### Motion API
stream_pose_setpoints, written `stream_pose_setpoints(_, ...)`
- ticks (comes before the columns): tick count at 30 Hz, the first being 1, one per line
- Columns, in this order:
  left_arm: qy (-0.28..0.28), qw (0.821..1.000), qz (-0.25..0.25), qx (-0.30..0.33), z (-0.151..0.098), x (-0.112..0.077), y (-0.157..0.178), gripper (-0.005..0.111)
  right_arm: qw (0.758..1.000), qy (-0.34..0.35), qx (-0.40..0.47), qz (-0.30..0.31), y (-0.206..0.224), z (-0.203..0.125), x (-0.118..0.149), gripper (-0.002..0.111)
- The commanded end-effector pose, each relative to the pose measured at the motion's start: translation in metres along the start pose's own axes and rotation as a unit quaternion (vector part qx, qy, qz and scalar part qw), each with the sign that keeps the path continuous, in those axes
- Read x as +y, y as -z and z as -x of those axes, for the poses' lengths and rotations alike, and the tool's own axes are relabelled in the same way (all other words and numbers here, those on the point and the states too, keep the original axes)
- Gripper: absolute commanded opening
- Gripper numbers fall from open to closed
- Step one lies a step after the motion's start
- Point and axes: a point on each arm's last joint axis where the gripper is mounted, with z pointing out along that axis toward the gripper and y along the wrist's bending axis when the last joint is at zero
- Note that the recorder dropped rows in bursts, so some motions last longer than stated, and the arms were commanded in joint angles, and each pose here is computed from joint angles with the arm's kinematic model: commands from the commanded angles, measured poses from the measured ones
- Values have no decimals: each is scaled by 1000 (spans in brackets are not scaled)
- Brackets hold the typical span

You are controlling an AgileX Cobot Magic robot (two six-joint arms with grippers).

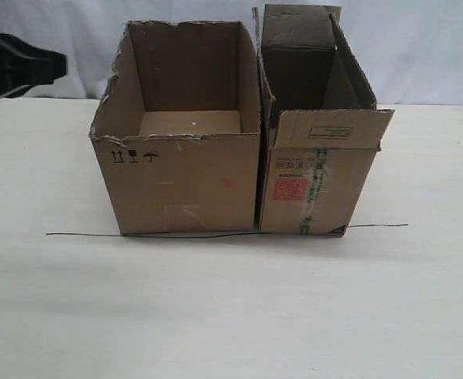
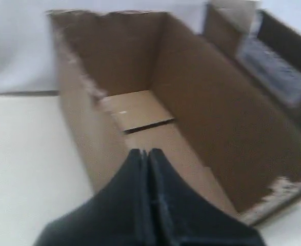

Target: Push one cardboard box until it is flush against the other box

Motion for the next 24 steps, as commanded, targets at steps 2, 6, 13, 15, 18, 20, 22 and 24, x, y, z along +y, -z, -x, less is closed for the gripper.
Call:
stream_pose_setpoints(2,83,993,24,75,-37,49,-37,0,1000,0,-2,2,0,-1,0,5)
stream_pose_setpoints(6,125,984,-61,113,-64,49,-65,0,1000,0,-2,2,0,-1,0,5)
stream_pose_setpoints(13,134,981,-82,113,-71,50,-73,0,1000,0,-2,2,0,-1,0,5)
stream_pose_setpoints(15,132,981,-81,113,-71,51,-73,0,1000,0,-2,2,0,-1,0,5)
stream_pose_setpoints(18,134,981,-88,112,-71,49,-72,0,1000,0,-2,2,0,-1,0,5)
stream_pose_setpoints(20,137,980,-97,110,-70,48,-72,0,1000,0,-2,2,0,-1,0,5)
stream_pose_setpoints(22,138,979,-98,109,-70,48,-72,0,1000,0,-2,2,0,-1,0,5)
stream_pose_setpoints(24,139,979,-103,109,-70,47,-72,0,1000,0,-2,2,0,-1,0,5)
